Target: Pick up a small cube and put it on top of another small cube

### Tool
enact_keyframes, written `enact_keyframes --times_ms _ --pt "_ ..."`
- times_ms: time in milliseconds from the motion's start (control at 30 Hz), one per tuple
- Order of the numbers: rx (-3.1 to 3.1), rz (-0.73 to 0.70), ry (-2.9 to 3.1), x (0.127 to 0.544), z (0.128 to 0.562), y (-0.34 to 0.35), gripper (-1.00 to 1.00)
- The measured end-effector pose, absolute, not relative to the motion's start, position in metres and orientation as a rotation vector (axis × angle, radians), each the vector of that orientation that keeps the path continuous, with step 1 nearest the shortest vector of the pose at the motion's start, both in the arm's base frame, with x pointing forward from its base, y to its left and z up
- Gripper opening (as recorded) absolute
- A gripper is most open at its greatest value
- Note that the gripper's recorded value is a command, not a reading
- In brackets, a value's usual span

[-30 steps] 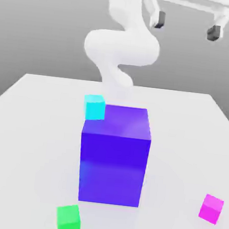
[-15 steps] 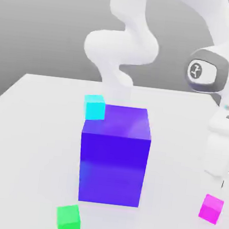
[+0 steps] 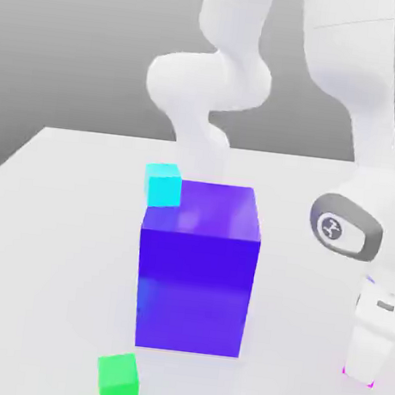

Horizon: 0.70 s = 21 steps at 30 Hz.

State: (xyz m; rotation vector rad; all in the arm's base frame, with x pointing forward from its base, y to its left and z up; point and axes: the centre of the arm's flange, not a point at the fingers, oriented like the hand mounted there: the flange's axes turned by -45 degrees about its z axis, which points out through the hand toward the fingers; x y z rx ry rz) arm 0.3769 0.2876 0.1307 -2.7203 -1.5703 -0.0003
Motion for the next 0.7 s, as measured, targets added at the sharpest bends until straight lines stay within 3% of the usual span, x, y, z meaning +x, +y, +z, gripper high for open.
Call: enact_keyframes --times_ms 200,467,700 --pt "-2.779 0.001 -1.471 0.387 0.191 0.273 -1.00" --pt "-3.121 0.003 -0.444 0.458 0.216 0.123 -1.00" --pt "-3.105 0.001 0.506 0.474 0.236 -0.020 -1.00"
